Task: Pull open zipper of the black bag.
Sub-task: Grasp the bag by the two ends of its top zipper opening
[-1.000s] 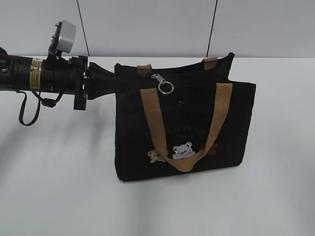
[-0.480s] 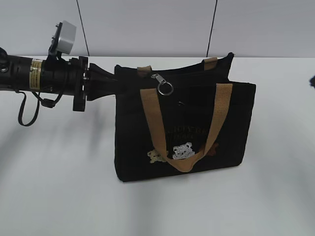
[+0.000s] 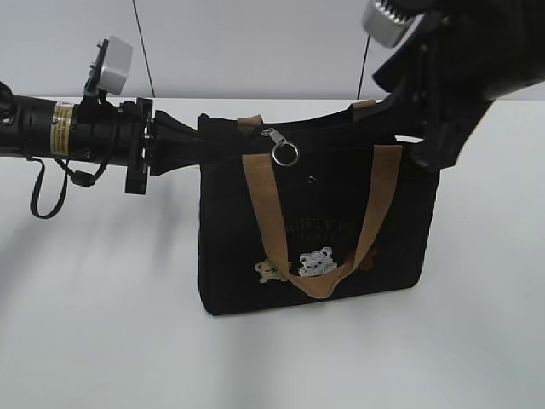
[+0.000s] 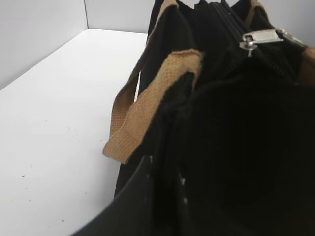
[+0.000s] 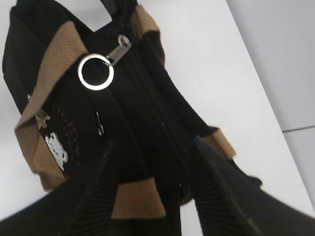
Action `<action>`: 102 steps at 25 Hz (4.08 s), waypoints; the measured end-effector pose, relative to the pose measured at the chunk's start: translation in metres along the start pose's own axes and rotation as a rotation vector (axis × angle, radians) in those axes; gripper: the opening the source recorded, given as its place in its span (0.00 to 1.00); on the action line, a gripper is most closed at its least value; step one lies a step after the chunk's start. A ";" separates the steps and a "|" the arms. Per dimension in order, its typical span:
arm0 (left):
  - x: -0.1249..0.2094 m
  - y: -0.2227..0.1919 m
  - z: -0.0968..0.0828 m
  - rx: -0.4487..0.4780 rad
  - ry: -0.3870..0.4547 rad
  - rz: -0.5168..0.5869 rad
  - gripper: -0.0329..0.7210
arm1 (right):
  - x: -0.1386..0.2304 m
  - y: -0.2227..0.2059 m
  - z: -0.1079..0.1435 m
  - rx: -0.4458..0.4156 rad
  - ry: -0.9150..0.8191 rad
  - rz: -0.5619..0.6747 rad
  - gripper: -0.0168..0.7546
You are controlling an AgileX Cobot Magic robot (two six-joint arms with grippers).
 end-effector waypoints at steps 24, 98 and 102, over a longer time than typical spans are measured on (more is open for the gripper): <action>0.003 0.000 -0.004 0.023 -0.011 0.016 0.09 | -0.026 -0.064 0.048 -0.099 0.236 -0.030 0.56; 0.007 0.000 -0.011 0.059 -0.026 0.036 0.08 | -0.043 -0.058 0.020 -0.046 -0.021 0.052 0.00; 0.006 0.000 -0.011 0.060 -0.026 0.033 0.08 | -0.045 -0.052 0.009 -0.017 -0.066 0.073 0.00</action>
Point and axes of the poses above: a point on each arm's last joint axis where the gripper is mounted, y pointing back along that axis away from the gripper, z along the wrist's bending axis when the last joint is at zero, x = y × z, the point moved 10 cm from there along -y, pointing out along that axis toward the gripper, and after that the axes turned 3 degrees about y, right-handed, at the moved point
